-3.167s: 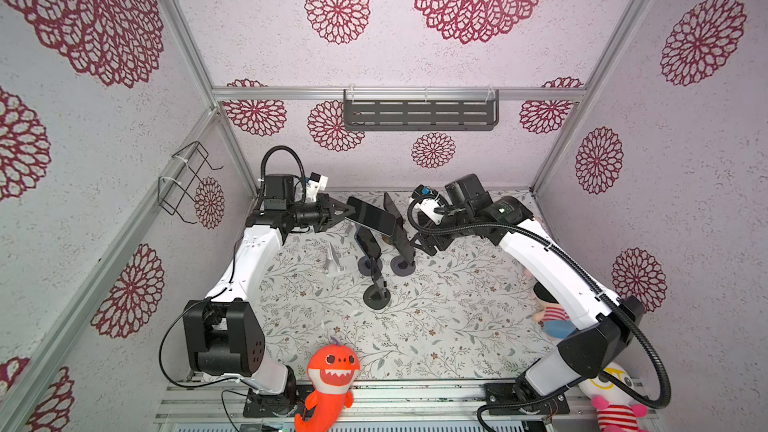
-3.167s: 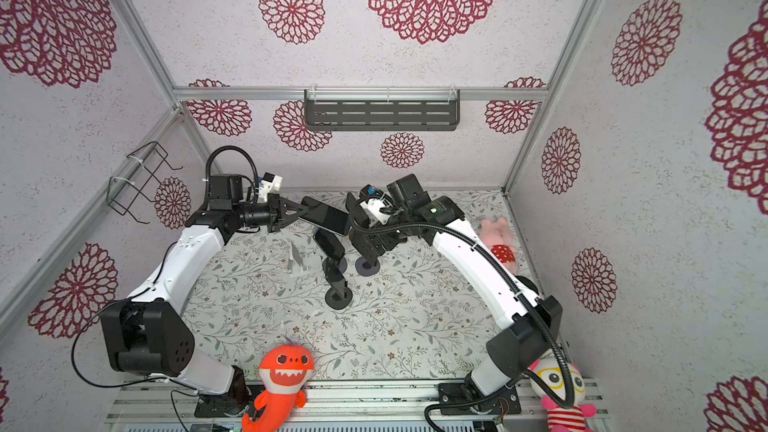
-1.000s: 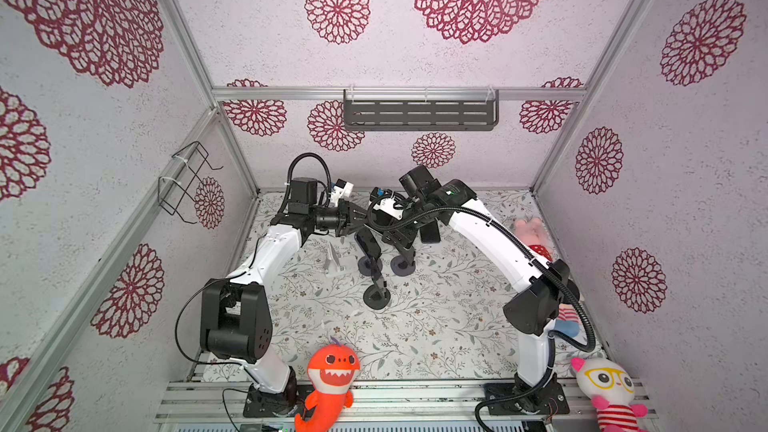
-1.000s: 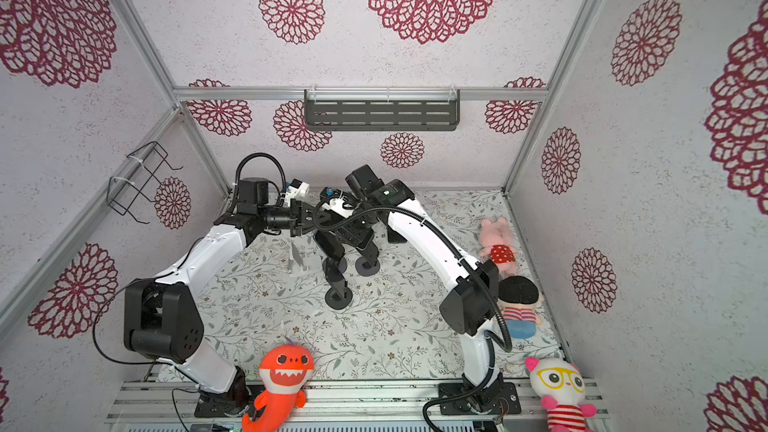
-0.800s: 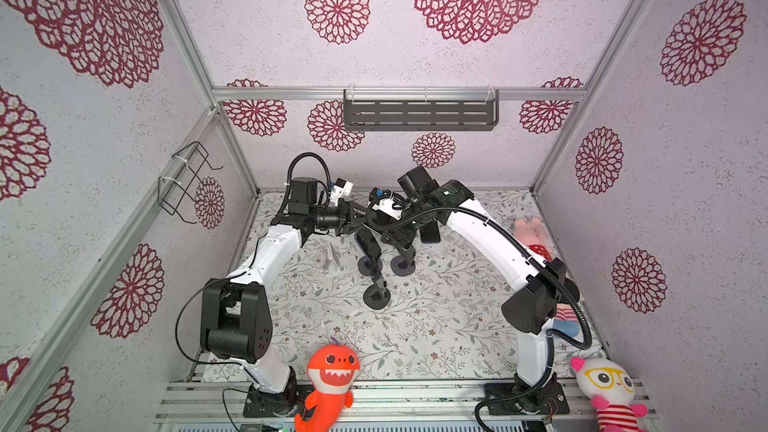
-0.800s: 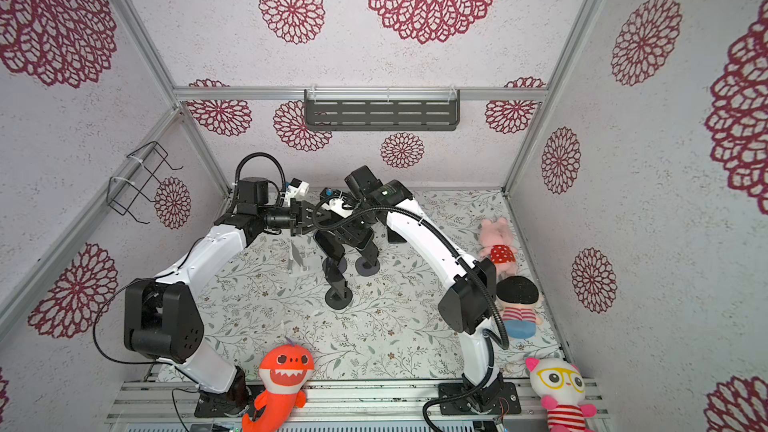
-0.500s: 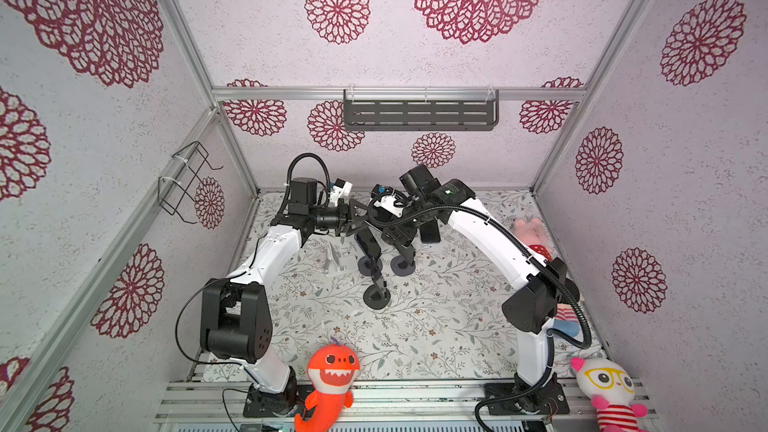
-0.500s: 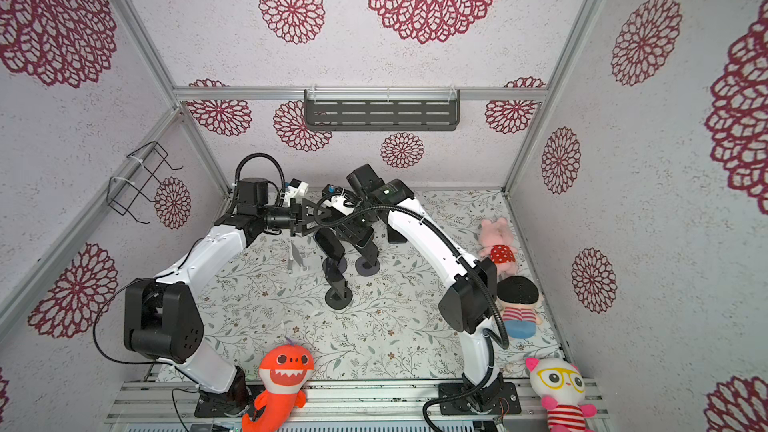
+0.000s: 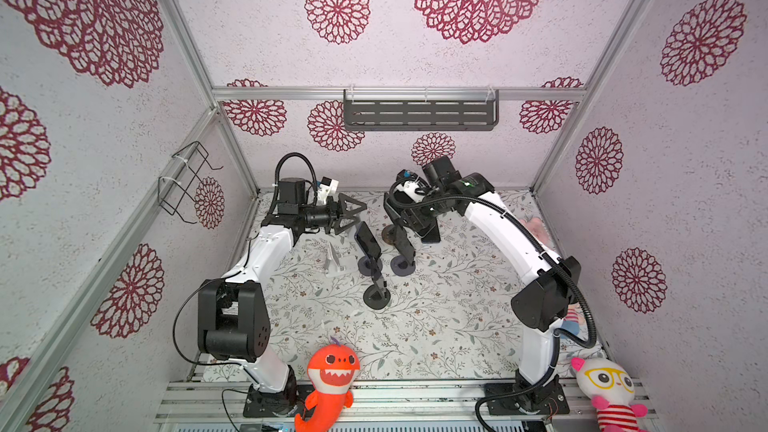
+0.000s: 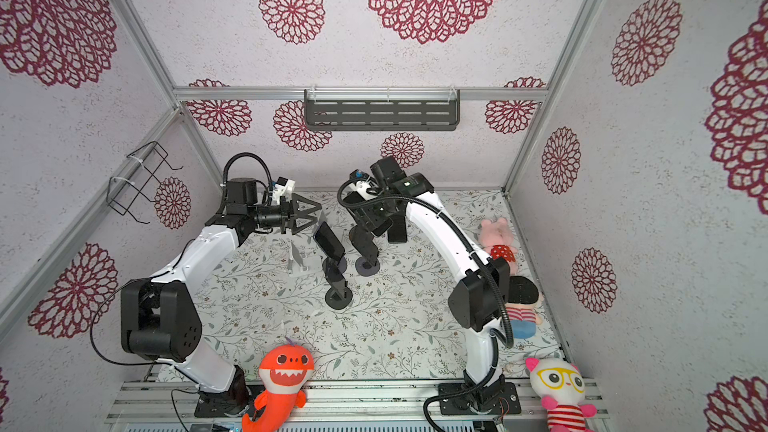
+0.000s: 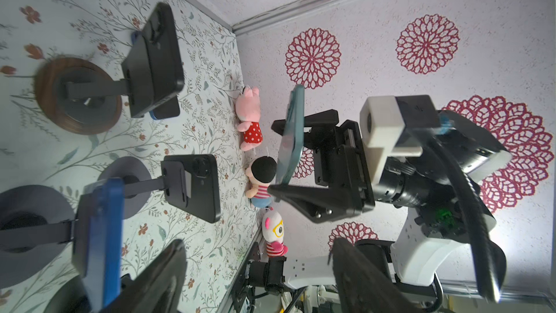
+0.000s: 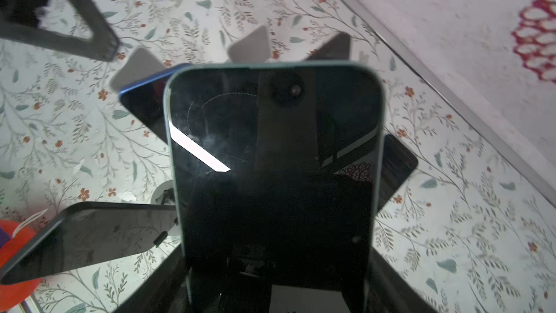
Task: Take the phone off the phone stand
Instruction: 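Open the left gripper and withdraw while the right gripper carries the phone away, then carry the teal phone with the right gripper beside the flat blue-edged phone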
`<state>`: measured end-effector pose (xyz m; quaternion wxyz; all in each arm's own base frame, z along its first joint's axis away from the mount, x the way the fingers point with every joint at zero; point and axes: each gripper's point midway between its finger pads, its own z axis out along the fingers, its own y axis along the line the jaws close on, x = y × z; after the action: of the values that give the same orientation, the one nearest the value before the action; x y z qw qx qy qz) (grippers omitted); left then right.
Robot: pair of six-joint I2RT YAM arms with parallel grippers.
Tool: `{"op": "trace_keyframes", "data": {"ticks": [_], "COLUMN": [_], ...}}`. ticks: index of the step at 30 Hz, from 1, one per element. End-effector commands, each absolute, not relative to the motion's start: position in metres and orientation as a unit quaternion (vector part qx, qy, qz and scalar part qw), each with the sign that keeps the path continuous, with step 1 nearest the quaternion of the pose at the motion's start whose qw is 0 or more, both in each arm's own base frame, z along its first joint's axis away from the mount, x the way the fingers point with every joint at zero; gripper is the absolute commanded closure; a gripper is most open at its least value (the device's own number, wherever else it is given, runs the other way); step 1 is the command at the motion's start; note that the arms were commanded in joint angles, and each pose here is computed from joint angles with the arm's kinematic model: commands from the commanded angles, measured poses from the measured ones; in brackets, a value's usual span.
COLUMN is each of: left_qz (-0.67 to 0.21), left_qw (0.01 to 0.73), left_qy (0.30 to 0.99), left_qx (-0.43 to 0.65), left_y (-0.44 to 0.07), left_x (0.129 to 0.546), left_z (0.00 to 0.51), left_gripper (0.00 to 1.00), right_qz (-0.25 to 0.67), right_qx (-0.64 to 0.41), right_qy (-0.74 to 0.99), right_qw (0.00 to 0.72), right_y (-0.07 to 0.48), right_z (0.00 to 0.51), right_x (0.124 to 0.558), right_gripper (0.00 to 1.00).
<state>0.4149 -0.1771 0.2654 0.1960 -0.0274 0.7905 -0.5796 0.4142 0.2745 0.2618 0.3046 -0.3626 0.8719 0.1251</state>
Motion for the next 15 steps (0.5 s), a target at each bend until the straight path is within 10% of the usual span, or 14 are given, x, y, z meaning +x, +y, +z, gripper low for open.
{"op": "trace_keyframes", "data": {"ticks": [1, 15], "left_qz": [-0.565, -0.413], "left_qw": [0.234, 0.331], "left_qy": [0.791, 0.847], "left_qx": [-0.023, -0.052], "left_y": [-0.166, -0.123], "left_x": [0.416, 0.426], "left_z": [0.275, 0.266], "left_gripper": [0.20, 0.18], "right_qz": [0.116, 0.037], "right_qx": [-0.263, -0.081], "right_qy": [0.887, 0.946], "right_qw": [0.362, 0.310], "right_y": [0.229, 0.121], "right_z": [0.307, 0.220], "right_x": [0.428, 0.488], "right_gripper": [0.56, 0.60]}}
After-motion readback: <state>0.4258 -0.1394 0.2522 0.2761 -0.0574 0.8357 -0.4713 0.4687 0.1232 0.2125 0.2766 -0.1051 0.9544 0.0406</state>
